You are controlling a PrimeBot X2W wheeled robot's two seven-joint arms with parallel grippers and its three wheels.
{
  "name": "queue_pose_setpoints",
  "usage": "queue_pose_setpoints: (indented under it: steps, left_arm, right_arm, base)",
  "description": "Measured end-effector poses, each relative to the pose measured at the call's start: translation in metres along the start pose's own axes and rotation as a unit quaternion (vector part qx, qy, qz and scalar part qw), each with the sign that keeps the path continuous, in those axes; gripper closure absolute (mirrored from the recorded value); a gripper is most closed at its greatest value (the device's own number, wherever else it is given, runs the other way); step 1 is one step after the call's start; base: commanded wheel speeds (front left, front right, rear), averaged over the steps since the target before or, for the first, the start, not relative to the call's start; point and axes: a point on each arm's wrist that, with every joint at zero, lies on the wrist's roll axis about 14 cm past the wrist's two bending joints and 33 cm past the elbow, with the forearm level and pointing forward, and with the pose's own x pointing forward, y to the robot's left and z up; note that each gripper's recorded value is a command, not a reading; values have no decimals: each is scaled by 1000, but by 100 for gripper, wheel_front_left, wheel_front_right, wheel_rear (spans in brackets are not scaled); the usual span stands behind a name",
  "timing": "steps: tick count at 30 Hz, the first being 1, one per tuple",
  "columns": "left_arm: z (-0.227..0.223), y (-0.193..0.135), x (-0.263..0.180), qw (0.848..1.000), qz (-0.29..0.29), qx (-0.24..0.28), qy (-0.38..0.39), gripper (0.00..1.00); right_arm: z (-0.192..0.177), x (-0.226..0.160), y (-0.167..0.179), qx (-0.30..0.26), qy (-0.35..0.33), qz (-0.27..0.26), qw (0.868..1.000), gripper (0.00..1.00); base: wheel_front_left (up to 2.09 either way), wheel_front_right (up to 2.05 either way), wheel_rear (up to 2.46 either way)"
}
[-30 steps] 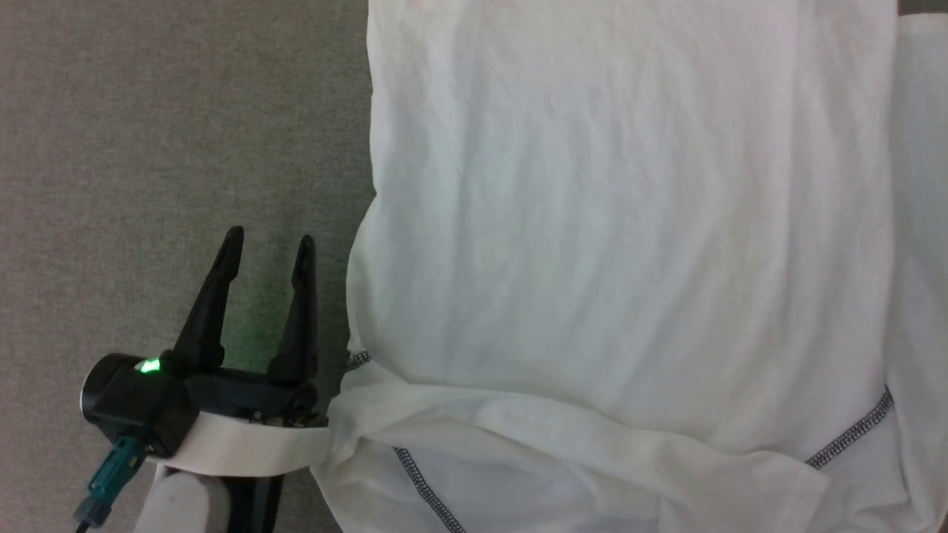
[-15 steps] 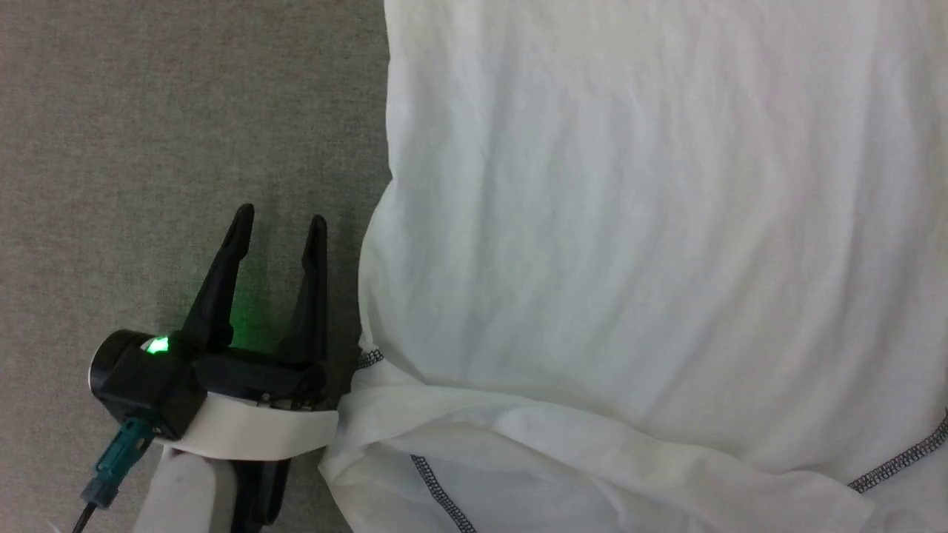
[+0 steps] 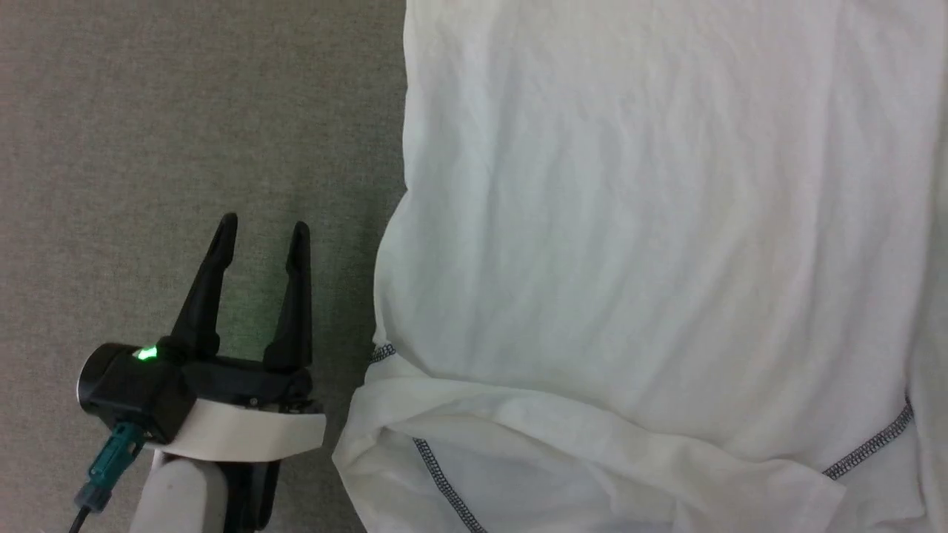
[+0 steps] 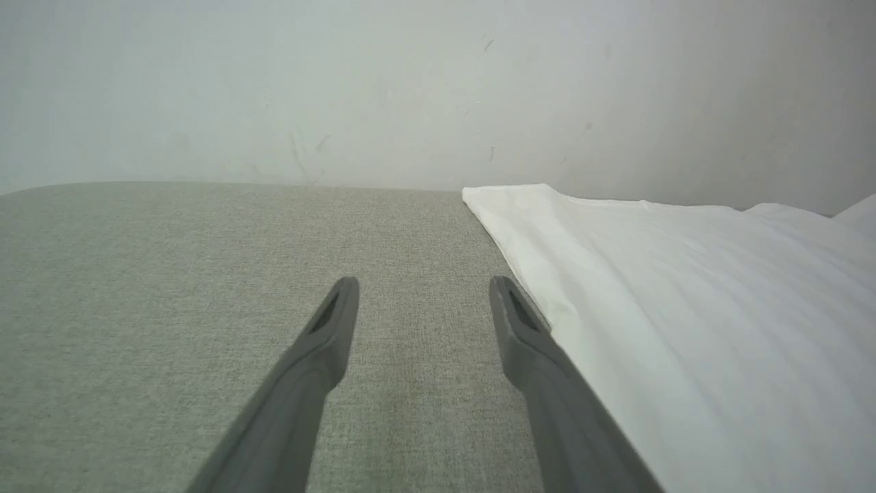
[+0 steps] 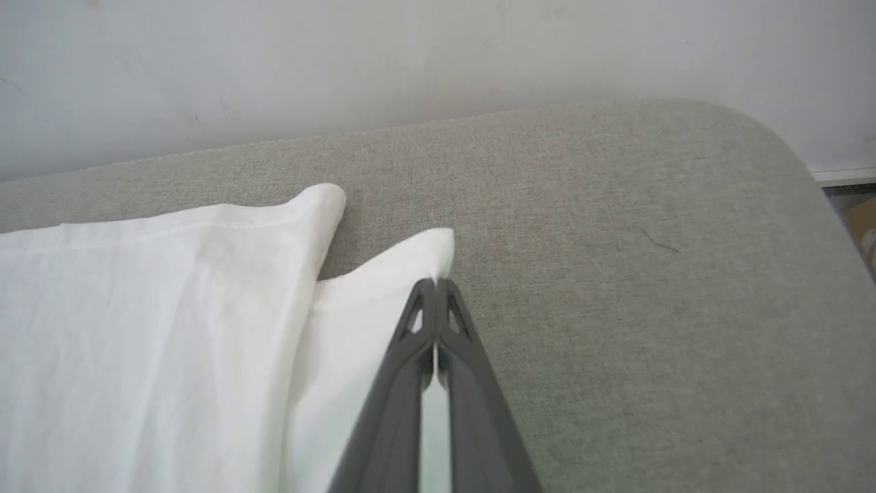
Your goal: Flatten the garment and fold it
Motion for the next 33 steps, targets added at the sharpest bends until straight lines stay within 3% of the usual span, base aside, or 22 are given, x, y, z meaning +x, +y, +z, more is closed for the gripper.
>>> queue_pose_setpoints:
  steps: [5, 11, 20, 33]
  left_arm:
    - [12, 1, -14, 1000, 3, 1, -9, 0]
    - [31, -3, -30, 1000, -1, 0, -28, 0]
    - [52, -4, -56, 999, 6, -2, -45, 0]
    - [83, -7, -96, 997, 12, -3, -75, 0]
  right_arm:
    - [16, -32, -28, 15, -40, -30, 999, 100]
    - [26, -86, -93, 38, -85, -106, 990, 100]
    - [1, -165, -169, 97, -114, -192, 970, 100]
    - [-10, -254, -218, 139, -169, -237, 946, 100]
  base:
    - [0, 0, 0]
    - [0, 0, 0]
    - [0, 0, 0]
    - [0, 0, 0]
